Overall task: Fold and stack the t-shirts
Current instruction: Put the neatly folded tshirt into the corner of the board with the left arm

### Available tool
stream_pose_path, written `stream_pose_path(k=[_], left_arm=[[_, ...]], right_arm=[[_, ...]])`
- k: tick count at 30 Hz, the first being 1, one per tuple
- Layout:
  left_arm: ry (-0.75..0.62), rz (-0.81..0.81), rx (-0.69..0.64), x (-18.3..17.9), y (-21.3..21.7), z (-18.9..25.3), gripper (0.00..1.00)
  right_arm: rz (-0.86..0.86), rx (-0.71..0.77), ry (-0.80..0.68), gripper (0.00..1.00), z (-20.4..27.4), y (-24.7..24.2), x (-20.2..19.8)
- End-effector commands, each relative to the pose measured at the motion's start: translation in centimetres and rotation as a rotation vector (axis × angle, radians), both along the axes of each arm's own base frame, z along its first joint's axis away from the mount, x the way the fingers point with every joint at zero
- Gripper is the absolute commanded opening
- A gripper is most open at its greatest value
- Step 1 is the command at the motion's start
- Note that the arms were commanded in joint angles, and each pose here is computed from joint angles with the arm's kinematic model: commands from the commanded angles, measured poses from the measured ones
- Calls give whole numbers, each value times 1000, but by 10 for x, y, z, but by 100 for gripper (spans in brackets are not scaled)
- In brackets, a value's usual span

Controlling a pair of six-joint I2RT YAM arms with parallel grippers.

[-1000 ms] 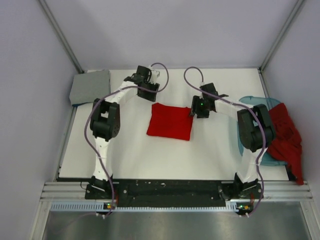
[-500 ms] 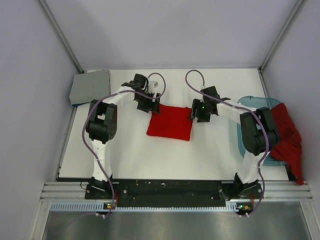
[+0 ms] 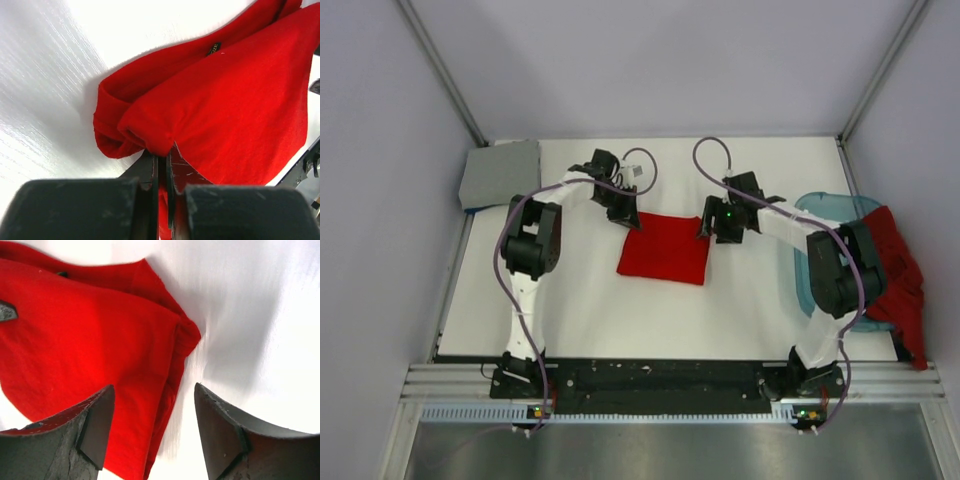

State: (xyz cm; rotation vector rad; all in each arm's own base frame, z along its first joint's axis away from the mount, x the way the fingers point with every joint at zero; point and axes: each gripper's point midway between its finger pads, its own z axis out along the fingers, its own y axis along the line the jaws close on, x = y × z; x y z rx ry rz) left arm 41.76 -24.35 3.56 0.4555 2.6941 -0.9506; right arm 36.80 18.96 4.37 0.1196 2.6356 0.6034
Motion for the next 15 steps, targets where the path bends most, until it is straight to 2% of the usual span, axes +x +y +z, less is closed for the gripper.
stream_pose_path(k=[1, 4, 9, 15], left_arm=[[-114, -22, -52, 6, 13, 46, 0], [-184, -19, 24, 11, 48, 55, 0], [-288, 13, 181, 34, 124, 75, 0], [-480, 41, 553, 67, 208, 112, 0]], right_arm=[[0, -11, -148, 71, 51, -11, 3], [-2, -46, -191, 99, 69, -22, -7], [-29, -183, -226, 99, 82, -52, -21], [-28, -252, -235, 99, 86, -68, -31]])
